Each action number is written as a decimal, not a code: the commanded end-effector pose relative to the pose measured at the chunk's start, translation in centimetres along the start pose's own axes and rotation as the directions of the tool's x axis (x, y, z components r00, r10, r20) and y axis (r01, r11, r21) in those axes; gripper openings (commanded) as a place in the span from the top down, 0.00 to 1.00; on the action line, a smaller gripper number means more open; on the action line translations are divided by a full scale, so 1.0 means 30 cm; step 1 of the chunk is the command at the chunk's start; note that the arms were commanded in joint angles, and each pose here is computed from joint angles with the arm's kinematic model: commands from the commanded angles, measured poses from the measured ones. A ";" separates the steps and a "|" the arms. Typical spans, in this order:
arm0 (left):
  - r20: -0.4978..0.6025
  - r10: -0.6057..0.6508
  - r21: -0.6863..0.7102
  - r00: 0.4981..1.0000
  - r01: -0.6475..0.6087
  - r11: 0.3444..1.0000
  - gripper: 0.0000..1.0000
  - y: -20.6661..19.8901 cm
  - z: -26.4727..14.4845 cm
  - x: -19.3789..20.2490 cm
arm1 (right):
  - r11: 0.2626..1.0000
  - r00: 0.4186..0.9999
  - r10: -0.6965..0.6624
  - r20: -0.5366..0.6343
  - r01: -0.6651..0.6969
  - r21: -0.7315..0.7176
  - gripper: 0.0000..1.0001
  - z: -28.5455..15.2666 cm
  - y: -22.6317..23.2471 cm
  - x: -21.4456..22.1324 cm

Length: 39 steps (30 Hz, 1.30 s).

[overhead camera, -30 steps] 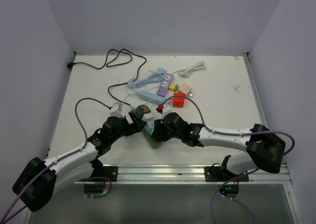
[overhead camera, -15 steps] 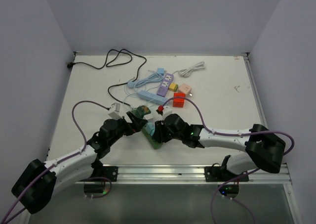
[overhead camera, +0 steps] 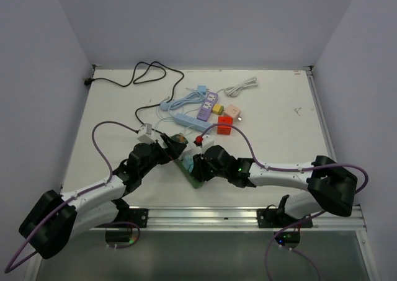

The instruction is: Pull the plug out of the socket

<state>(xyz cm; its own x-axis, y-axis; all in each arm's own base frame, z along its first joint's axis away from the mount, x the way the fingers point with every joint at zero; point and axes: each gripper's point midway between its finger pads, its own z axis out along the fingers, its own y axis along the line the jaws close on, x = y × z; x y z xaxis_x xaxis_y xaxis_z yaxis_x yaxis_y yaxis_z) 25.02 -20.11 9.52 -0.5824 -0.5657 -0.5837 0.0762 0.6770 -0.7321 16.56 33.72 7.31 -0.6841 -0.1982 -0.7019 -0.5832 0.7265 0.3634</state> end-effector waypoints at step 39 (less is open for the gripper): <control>-0.222 0.049 -0.286 0.974 -0.113 0.952 0.10 0.368 -0.035 0.246 | 0.994 0.983 0.072 0.168 -0.056 -0.095 0.89 -0.092 0.048 -0.185</control>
<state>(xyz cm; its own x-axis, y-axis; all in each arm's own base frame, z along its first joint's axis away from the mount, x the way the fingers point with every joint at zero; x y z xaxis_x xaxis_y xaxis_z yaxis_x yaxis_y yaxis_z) 25.10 -21.18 6.00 -0.6280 -0.5484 -0.5522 0.0712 0.6661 -0.7425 16.89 31.29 7.23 -0.6746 -0.2392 -0.6984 -0.5800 0.7569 0.3010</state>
